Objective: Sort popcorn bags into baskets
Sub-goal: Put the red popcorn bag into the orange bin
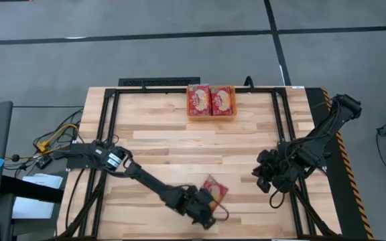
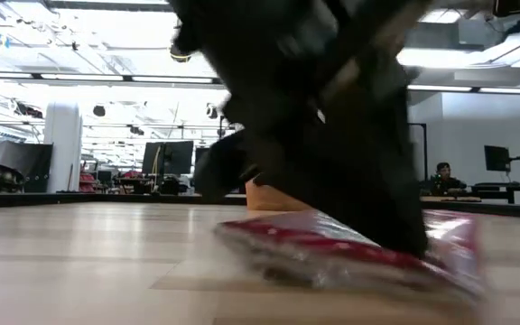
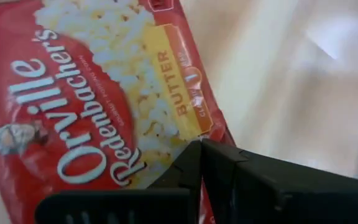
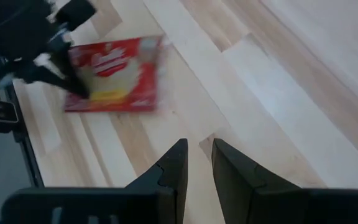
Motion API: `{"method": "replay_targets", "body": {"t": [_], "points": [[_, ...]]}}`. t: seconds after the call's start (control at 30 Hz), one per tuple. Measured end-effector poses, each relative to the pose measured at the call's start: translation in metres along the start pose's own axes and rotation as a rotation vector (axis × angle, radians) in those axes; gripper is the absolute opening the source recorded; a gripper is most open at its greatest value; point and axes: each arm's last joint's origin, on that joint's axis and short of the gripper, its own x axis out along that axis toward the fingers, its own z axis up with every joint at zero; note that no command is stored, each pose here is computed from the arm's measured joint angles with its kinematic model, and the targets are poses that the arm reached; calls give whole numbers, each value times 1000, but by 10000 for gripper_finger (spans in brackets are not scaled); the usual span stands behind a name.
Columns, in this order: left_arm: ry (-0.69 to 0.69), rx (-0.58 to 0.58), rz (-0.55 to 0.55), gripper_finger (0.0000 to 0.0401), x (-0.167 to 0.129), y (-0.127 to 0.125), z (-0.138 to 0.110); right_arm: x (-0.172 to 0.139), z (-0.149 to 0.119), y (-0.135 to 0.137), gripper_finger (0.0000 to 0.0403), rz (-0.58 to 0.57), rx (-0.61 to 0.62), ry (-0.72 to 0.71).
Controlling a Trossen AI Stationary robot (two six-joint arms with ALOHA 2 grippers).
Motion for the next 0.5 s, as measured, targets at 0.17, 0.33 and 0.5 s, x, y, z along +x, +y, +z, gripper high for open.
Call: {"method": "replay_targets", "body": {"t": [0.17,0.33,0.5], "points": [[-46,-12,43,0,18,22,32,1,2,-1,97,-17,7,-47],[-83,-53,45,0,31,42,63,5,5,-5,98,-48,87,-98],[-148,-37,-47,0,0,39,100,13,-1,-12,98,-73,160,-103]]}}
